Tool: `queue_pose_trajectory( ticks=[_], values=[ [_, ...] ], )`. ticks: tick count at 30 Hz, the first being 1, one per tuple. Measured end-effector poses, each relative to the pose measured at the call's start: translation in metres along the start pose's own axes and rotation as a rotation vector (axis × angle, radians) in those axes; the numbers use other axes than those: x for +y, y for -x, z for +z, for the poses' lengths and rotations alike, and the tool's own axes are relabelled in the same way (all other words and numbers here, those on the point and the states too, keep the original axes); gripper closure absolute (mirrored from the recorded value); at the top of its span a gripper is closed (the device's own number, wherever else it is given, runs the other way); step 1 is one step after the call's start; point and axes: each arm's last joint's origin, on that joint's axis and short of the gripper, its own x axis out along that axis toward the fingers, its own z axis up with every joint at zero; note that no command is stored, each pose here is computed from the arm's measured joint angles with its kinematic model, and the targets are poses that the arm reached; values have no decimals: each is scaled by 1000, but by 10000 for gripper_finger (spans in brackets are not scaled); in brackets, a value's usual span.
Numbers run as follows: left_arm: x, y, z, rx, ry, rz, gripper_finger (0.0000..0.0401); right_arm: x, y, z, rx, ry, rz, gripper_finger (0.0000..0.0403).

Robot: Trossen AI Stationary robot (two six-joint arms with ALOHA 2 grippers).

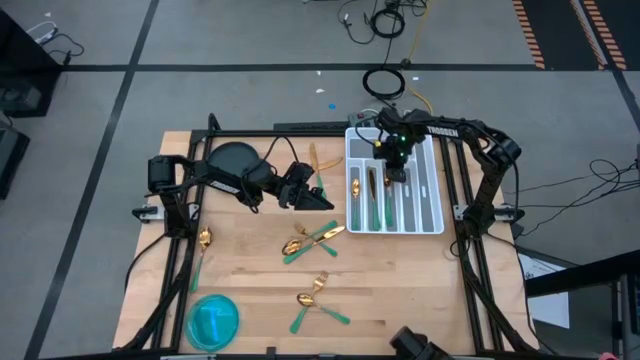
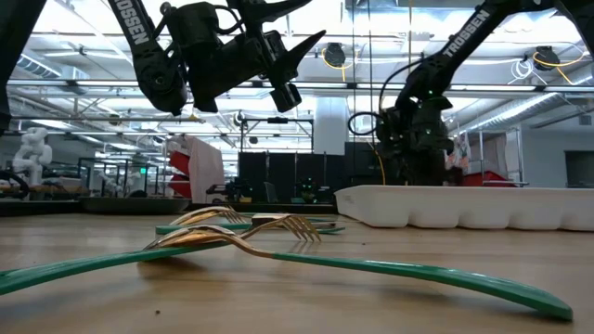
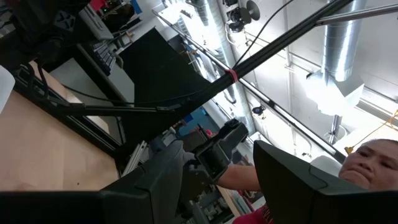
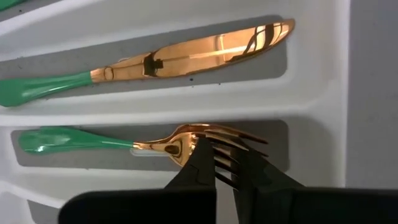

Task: Sort silverware
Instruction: Put the green fork on the silverware organizer

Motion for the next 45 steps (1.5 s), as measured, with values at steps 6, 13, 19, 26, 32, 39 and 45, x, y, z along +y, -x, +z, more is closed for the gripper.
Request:
queue_pose_trajectory(
  ticks=[6, 13, 19, 26, 32, 39, 45],
  values=[
    [0, 0, 0, 0, 0, 0, 199, 3, -6, -2, 2, -4, 6, 402],
    [0, 0, 0, -10, 0, 4, 199, 5, -8, -1, 2, -3, 10, 402],
    [0, 0, 0, -14, 1, 5, 199, 5, -9, -2, 1, -14, 12, 386],
    [0, 0, 0, -14, 1, 5, 199, 4, -9, -1, 11, -27, -9, 321],
    [0, 0, 0, -13, 1, 5, 199, 3, -9, 0, 10, -29, -28, 310],
    [0, 0, 0, -14, 1, 5, 199, 4, -9, -1, 16, -29, -22, 299],
    [0, 0, 0, -14, 1, 5, 199, 7, -10, -1, 35, -21, -11, 274]
  ],
)
